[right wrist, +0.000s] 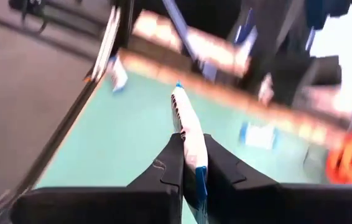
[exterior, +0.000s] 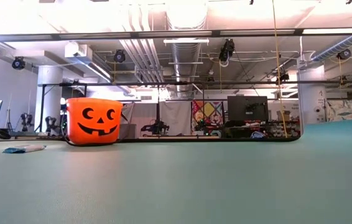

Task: Sort candy by brand, put in halloween buckets
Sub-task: Put the white chocolate into the black bucket

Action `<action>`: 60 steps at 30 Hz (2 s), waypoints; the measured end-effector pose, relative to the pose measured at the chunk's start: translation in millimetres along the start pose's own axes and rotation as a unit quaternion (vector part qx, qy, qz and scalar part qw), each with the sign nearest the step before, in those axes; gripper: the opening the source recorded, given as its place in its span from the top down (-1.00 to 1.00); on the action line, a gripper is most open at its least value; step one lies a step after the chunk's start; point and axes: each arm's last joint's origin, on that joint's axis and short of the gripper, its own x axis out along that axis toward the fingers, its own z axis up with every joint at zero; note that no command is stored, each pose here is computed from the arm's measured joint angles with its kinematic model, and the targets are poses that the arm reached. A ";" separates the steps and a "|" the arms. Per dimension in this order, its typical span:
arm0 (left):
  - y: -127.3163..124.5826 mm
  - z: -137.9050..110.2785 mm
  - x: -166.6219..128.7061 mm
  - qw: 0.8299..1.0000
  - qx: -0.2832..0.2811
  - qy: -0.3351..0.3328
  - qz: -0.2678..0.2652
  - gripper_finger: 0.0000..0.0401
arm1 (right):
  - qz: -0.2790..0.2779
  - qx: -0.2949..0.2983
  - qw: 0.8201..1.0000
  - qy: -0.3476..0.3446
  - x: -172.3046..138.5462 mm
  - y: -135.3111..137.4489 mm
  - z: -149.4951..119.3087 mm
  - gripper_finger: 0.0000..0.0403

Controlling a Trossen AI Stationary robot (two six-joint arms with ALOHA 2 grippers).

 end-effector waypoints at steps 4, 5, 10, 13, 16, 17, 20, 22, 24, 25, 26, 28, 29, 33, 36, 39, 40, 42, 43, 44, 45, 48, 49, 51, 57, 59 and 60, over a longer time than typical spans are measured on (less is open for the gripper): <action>31.8 -2.3 -22.2 0.986 -0.036 0.048 0.158 -0.18 | 0.019 0.049 0.990 0.129 -41.0 25.2 -21.2 0.88; 40.5 -5.9 -26.4 0.976 -0.045 0.060 0.203 -0.19 | 0.022 0.061 0.984 0.164 -52.2 35.2 -27.7 0.88; 75.2 -20.2 -42.5 0.911 -0.067 0.027 0.407 -0.20 | -0.013 0.153 0.930 0.334 -112.3 82.9 -62.6 0.88; 86.0 -19.5 -45.3 0.879 -0.095 -0.046 0.465 -0.20 | 0.001 0.197 0.909 0.368 -136.1 114.0 -78.4 0.88; 94.3 -17.4 -43.0 0.861 -0.115 -0.059 0.492 -0.20 | -0.026 0.242 0.894 0.377 -154.1 134.1 -97.0 0.88; 97.3 -17.1 -41.8 0.856 -0.127 -0.045 0.500 -0.20 | -0.043 0.251 0.890 0.378 -161.7 136.9 -102.9 0.88; 107.6 -17.6 -38.3 0.837 -0.157 0.014 0.524 -0.20 | -0.070 0.274 0.882 0.376 -182.5 141.9 -123.4 0.88; 114.1 -18.5 -36.7 0.824 -0.171 0.040 0.539 -0.20 | -0.089 0.305 0.869 0.378 -194.7 142.5 -136.7 0.88; 119.1 -20.1 -35.3 0.813 -0.184 0.047 0.550 -0.20 | -0.094 0.322 0.859 0.387 -208.1 139.8 -149.6 0.89; 121.3 -20.9 -34.7 0.808 -0.191 0.049 0.556 -0.20 | -0.097 0.329 0.853 0.394 -214.2 136.3 -156.2 0.89; 123.2 -21.2 -34.2 0.803 -0.198 0.051 0.560 -0.20 | -0.102 0.336 0.845 0.404 -218.2 133.2 -163.5 0.89; 126.8 -21.6 -34.1 0.790 -0.219 0.067 0.569 -0.20 | -0.114 0.355 0.825 0.424 -222.4 127.5 -178.7 0.89; 129.2 -22.8 -34.9 0.780 -0.231 0.076 0.577 -0.20 | -0.119 0.366 0.815 0.433 -222.1 125.3 -186.2 0.89; 138.1 -31.0 -39.1 0.745 -0.265 0.075 0.608 -0.20 | -0.126 0.388 0.803 0.434 -215.6 119.5 -212.2 0.85; 149.9 -39.0 -42.0 0.730 -0.283 0.014 0.622 -0.20 | -0.129 0.379 0.805 0.437 -207.7 120.7 -227.9 0.71; 162.9 -50.7 -43.3 0.718 -0.290 -0.008 0.633 -0.20 | -0.125 0.374 0.807 0.439 -203.8 122.3 -234.1 0.51; 167.5 -54.9 -43.9 0.713 -0.285 -0.007 0.641 -0.20 | -0.122 0.376 0.807 0.439 -203.1 123.1 -234.2 0.44; 174.6 -61.4 -42.4 0.709 -0.276 -0.010 0.649 -0.20 | -0.120 0.377 0.807 0.438 -203.5 123.4 -233.0 0.30; 177.6 -63.8 -41.2 0.709 -0.269 -0.016 0.652 -0.20 | -0.115 0.377 0.808 0.438 -204.4 123.6 -230.7 0.23; 180.8 -66.2 -39.8 0.710 -0.261 -0.023 0.654 -0.20 | -0.107 0.378 0.809 0.436 -205.9 123.6 -227.3 0.17; 183.6 -68.4 -37.7 0.713 -0.253 -0.032 0.654 -0.20 | -0.097 0.378 0.812 0.434 -207.9 123.1 -223.4 0.11; 191.2 -74.5 -28.6 0.725 -0.228 -0.053 0.648 -0.20 | -0.089 0.385 0.814 0.425 -215.5 119.1 -211.7 -0.02; 194.3 -77.2 -25.9 0.726 -0.218 -0.056 0.650 -0.20 | -0.095 0.390 0.813 0.422 -218.2 117.2 -208.3 -0.04; 200.1 -82.9 -23.0 0.716 -0.201 -0.051 0.666 -0.20 | -0.110 0.395 0.814 0.412 -223.4 112.2 -201.8 -0.07; 209.7 -99.4 -17.1 0.703 -0.123 -0.054 0.698 -0.20 | -0.128 0.405 0.835 0.350 -232.9 101.8 -183.8 -0.04; 210.7 -105.5 -14.7 0.712 -0.093 -0.064 0.693 -0.19 | -0.131 0.409 0.839 0.334 -233.8 99.1 -179.4 -0.03; 211.7 -108.5 -13.6 0.718 -0.079 -0.072 0.688 -0.19 | -0.132 0.411 0.840 0.329 -234.2 97.6 -177.3 -0.02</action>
